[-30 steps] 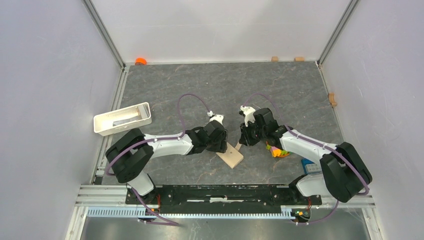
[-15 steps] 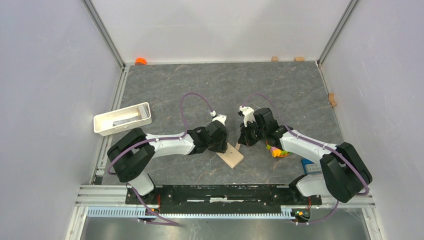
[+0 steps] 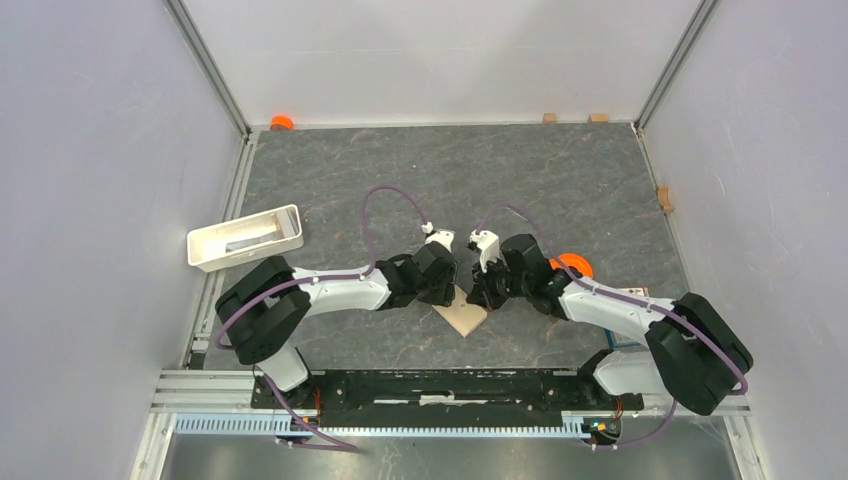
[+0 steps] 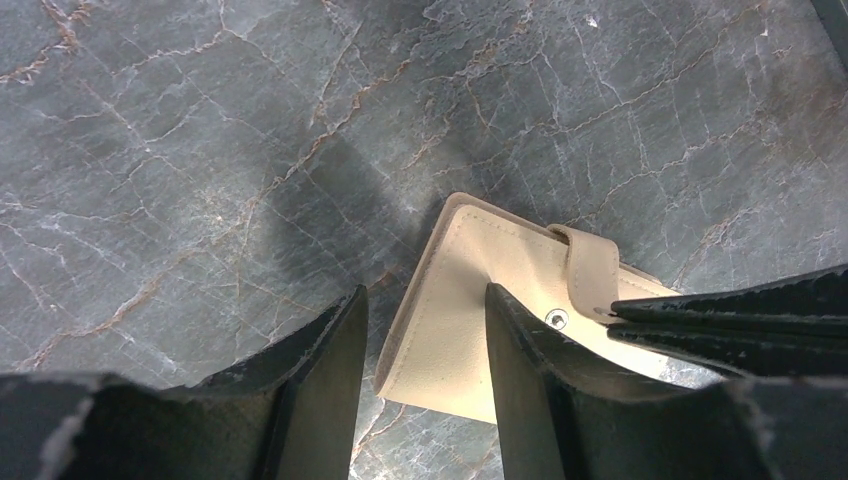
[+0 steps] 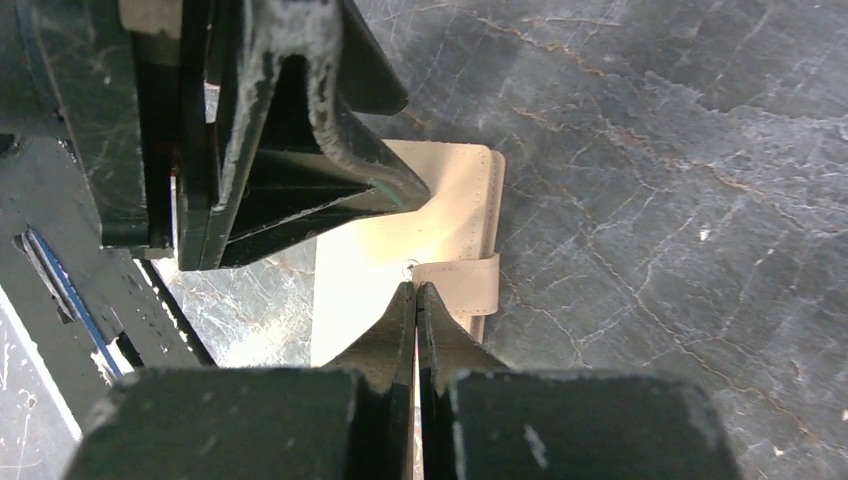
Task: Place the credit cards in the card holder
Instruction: Close the card holder at the center of the board.
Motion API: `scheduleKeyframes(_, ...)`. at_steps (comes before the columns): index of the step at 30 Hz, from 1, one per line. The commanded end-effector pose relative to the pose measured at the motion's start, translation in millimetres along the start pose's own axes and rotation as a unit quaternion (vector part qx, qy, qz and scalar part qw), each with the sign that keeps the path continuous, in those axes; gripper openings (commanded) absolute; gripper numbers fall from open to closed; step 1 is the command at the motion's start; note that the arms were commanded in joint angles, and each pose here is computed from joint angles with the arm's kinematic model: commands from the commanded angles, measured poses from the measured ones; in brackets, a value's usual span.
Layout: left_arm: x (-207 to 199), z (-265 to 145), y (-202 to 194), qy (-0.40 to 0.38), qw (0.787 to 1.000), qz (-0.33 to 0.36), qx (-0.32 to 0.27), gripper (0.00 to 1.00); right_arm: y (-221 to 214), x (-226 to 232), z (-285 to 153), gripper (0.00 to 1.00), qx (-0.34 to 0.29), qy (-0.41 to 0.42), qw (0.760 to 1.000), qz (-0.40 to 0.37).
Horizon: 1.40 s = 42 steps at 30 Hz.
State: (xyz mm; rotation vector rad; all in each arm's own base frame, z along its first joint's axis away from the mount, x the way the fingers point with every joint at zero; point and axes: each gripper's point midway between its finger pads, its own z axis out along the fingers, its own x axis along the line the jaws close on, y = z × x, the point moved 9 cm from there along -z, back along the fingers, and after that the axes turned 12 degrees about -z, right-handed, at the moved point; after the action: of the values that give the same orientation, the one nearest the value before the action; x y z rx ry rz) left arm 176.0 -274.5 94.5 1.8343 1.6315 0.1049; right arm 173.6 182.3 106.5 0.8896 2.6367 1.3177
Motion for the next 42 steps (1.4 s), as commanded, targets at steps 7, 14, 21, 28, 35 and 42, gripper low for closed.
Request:
scheduleKeyframes(7, 21, 7, -31, 0.049, 0.996, 0.031, 0.064, 0.52, 7, 13, 8, 0.0, -0.034, -0.035, 0.998, -0.032)
scheduleKeyframes(14, 23, 8, -34, 0.048, 0.996, 0.028, 0.065, 0.51, 5, 16, 11, 0.0, -0.02, -0.081, 0.994, -0.066)
scheduleKeyframes(21, 22, 10, -36, 0.038, 0.997, 0.017, 0.066, 0.51, -3, 18, 11, 0.0, -0.009, -0.101, 0.99, -0.093)
scheduleKeyframes(28, 23, 10, -38, 0.038, 0.997, 0.016, 0.068, 0.5, -9, 23, 15, 0.0, -0.001, -0.097, 0.99, -0.103)
scheduleKeyframes(35, 23, 11, -37, 0.043, 0.997, 0.012, 0.066, 0.5, -16, 28, 14, 0.0, 0.014, -0.093, 0.989, -0.117)
scheduleKeyframes(42, 23, 11, -37, 0.043, 0.997, 0.008, 0.066, 0.5, -24, 31, 15, 0.0, 0.031, -0.101, 0.986, -0.126)
